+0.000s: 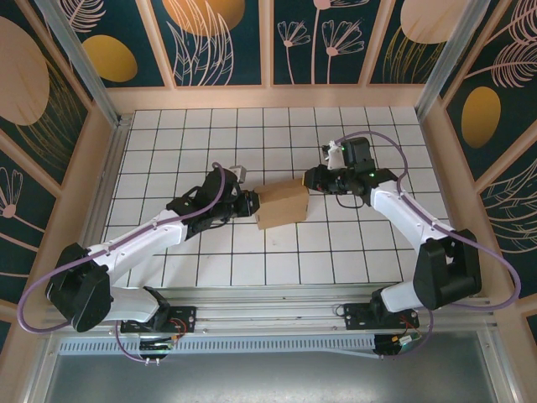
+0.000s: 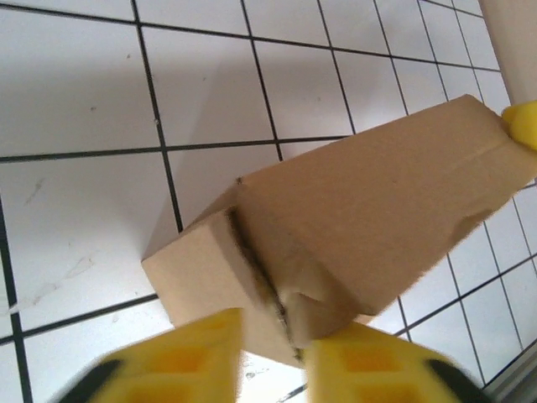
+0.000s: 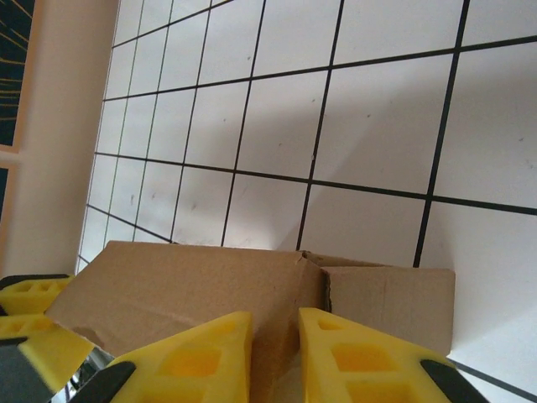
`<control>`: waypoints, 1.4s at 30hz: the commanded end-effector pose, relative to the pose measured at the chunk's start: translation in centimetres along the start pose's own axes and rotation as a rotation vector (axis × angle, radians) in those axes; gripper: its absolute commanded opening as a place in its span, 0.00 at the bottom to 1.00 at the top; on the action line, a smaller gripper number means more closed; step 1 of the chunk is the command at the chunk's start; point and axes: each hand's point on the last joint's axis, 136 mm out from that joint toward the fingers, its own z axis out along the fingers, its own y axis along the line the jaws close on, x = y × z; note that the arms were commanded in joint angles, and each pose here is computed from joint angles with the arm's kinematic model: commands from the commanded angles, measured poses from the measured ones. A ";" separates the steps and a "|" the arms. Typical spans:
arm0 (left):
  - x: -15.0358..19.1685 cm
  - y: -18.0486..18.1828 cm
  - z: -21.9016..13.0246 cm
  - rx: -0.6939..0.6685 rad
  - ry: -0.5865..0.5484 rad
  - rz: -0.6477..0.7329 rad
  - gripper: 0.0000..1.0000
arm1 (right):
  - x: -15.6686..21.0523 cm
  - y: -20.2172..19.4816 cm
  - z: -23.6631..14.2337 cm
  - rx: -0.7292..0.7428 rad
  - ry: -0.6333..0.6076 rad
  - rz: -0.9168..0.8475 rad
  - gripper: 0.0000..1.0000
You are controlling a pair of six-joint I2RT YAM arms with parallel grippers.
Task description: Fold the paper box
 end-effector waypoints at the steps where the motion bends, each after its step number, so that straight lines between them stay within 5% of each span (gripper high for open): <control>1: 1.8 0.0 -0.9 0.017 0.061 0.001 0.39 | 1.9 -2.2 0.8 0.090 0.038 0.017 0.21; 10: -0.6 -3.5 -5.4 0.203 -0.094 0.023 0.44 | 1.9 -2.1 1.3 0.106 0.042 -0.005 0.21; 16: -4.4 -1.9 -7.3 0.111 -0.272 -0.165 0.46 | 2.3 -2.3 1.5 0.172 0.047 -0.037 0.22; 21: -4.9 -0.8 -5.9 0.103 -0.274 -0.260 0.61 | 2.5 -2.5 1.3 0.203 0.042 -0.062 0.22; 28: -3.3 -1.0 -2.8 0.190 -0.189 -0.329 0.63 | 3.3 -1.1 1.8 0.164 0.058 -0.127 0.25; 33: -1.8 -0.1 -1.4 0.191 -0.154 -0.374 0.51 | 3.7 -1.1 2.1 0.159 0.070 -0.131 0.27; 39: 2.2 3.0 0.3 0.150 -0.094 -0.452 0.21 | 3.9 -1.3 1.8 0.171 0.058 -0.142 0.30; 42: 4.3 3.0 1.0 0.191 -0.016 -0.446 0.15 | 4.2 -1.0 1.5 0.165 0.054 -0.149 0.30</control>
